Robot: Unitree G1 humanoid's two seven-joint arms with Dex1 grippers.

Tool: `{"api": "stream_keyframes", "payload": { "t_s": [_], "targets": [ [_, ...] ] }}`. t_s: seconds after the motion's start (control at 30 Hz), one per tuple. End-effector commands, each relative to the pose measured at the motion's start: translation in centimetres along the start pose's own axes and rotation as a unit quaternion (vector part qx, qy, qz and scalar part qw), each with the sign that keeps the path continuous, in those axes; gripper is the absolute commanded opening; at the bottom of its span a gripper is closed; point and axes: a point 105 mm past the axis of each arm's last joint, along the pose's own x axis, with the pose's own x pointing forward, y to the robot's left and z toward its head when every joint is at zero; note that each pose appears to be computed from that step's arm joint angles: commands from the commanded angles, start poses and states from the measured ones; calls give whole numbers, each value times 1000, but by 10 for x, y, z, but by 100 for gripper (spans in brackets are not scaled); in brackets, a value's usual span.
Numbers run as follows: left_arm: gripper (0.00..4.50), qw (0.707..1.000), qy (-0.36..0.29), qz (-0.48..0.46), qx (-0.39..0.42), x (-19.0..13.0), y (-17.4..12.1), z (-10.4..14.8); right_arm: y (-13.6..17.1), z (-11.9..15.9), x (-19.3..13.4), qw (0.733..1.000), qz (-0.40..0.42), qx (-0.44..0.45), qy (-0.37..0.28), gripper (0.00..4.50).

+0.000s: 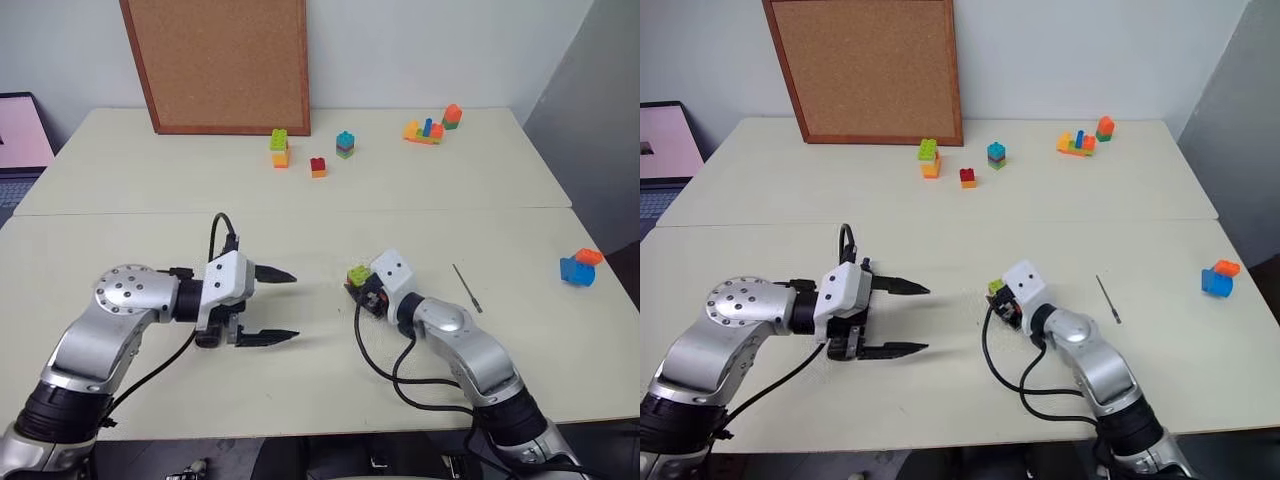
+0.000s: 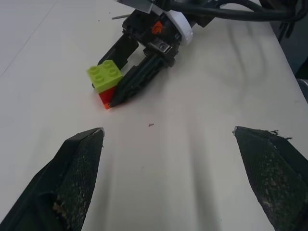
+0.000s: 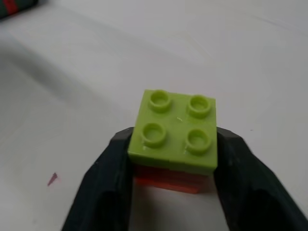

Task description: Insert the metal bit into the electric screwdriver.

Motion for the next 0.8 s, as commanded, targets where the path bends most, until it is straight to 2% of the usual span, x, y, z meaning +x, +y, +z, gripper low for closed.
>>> {"api": "stream_keyframes", "payload": {
  "t_s": [0.03, 0.2, 0.3, 0.4, 0.57, 0.8],
  "targets": [
    [450, 1000, -23, -4, 15, 4, 1, 12, -13, 18, -6, 999, -24, -18, -38, 152],
    [450, 996, -87, -12, 13, 22, 0, 29, -54, 23, -43, 993, -102, -31, -52, 152],
    [450, 992, -120, -21, 20, 40, 2, 39, -92, 18, -82, 981, -183, -52, -40, 152],
    [450, 988, -148, -27, 28, 55, 6, 50, -117, 10, -118, 967, -248, -54, -23, 152],
    [450, 981, -180, -59, 33, 79, 7, 69, -161, -26, -191, 918, -395, 21, 12, 152],
    [450, 978, -188, -79, 36, 88, 5, 75, -179, -50, -214, 890, -449, 75, 28, 152]
  ]
}}
